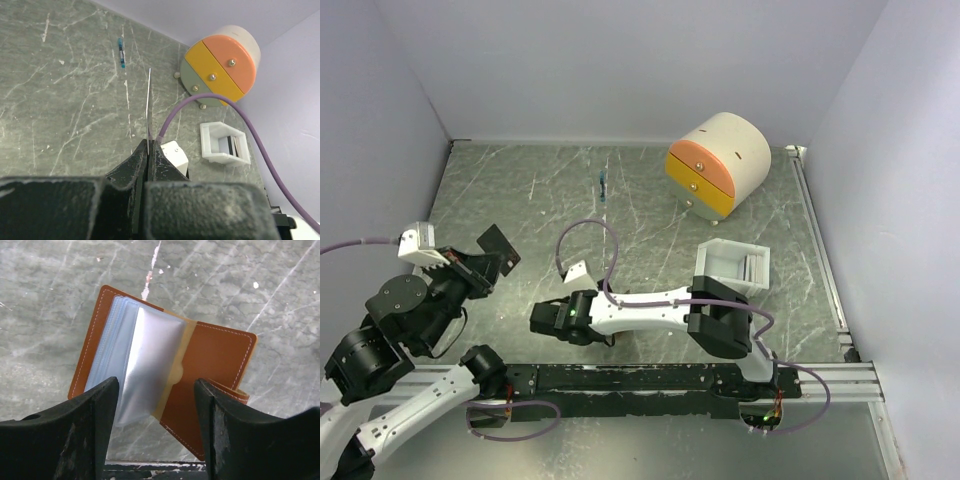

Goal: Put the credit cards into the card holder
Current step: Open the card holder at the center of the board.

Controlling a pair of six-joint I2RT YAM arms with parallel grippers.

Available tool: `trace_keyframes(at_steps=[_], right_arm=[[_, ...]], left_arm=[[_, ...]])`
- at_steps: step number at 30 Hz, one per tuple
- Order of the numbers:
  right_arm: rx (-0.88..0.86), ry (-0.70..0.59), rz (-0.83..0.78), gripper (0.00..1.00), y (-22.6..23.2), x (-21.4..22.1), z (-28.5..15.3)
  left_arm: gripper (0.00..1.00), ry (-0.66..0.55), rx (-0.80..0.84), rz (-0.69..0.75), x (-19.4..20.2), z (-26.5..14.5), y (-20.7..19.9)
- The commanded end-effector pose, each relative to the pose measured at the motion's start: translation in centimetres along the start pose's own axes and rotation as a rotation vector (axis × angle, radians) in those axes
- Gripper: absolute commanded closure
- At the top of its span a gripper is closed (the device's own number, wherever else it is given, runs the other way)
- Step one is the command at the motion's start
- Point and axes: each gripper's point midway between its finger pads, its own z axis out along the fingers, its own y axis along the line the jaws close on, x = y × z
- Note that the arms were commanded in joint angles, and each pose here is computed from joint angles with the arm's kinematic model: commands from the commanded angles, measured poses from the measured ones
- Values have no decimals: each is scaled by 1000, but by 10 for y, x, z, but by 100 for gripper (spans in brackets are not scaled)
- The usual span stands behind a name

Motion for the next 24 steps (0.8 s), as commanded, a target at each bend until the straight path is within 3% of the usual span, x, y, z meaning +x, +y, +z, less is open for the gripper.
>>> trace_keyframes(at_steps=[1,17,24], right_arm=[[92,-36,10,39,-20,-1,-1],[95,-64,96,51,-51,9,-9],[30,-75,150,58,-58,10,-10]], left_arm=[[93,31,10,9,11,6,-2],[93,154,20,16,55,28,-5],[93,282,53,-24,103,42,-6]])
